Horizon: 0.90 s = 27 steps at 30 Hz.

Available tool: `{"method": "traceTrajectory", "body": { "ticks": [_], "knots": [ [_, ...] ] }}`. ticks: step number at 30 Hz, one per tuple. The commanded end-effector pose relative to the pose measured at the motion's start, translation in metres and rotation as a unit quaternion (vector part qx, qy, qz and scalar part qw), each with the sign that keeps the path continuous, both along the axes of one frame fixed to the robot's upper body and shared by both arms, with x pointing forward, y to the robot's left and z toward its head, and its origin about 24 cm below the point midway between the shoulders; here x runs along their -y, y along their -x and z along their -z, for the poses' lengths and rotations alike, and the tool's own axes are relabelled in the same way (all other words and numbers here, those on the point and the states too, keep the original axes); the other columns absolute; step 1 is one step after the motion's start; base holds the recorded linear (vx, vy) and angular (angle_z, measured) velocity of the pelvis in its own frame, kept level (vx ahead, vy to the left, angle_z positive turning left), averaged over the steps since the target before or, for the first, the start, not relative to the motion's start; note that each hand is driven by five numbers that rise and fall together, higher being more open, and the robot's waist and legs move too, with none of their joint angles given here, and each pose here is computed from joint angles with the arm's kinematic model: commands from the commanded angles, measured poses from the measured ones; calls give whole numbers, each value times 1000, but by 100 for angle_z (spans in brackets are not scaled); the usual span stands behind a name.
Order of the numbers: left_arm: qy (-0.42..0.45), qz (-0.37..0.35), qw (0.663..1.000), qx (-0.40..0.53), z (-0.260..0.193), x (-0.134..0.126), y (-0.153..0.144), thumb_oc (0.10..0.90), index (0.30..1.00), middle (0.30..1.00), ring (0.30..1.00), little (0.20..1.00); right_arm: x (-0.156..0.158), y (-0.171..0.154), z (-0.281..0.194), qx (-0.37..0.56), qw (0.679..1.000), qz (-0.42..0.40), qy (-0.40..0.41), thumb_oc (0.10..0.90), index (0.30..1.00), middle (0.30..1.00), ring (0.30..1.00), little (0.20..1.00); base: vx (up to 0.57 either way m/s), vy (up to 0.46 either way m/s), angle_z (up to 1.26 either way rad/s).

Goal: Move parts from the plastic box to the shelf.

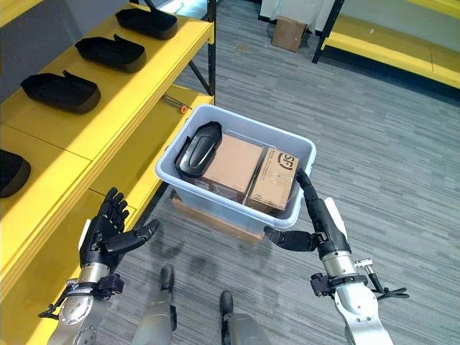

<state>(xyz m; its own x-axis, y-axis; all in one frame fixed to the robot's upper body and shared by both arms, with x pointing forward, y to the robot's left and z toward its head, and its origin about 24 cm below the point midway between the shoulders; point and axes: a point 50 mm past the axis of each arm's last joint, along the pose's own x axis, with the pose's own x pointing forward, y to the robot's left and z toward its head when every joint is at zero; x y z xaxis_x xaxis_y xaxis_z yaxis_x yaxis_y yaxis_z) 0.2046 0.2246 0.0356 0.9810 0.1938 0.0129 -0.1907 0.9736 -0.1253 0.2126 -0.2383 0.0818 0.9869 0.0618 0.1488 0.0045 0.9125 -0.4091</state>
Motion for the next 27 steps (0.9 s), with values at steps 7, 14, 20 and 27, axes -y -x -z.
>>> {"method": "traceTrajectory", "body": {
  "ticks": [7, 14, 20, 27],
  "knots": [
    [-25, -6, 989, 146, -57, -11, -2, 900, 1000, 1000, 1000, 1000, -6, -1, -39, 102, 994, -32, 17, 900, 1000, 1000, 1000, 1000, 221, 222, -76],
    [-37, -22, 989, 139, -57, -18, 1, 900, 1000, 1000, 1000, 1000, -4, -1, -38, 96, 995, -25, 16, 900, 1000, 1000, 1000, 1000, 101, 99, -3],
    [-48, -21, 989, 137, -59, -20, -1, 900, 1000, 1000, 1000, 1000, -10, -8, -46, 119, 992, -33, 14, 900, 1000, 1000, 1000, 1000, 105, 114, 4],
    [-78, -9, 985, 152, -69, -21, -7, 900, 1000, 1000, 1000, 1000, -26, -17, -46, 123, 991, -59, 12, 900, 1000, 1000, 1000, 1000, 80, 218, -4]
  ]
}}
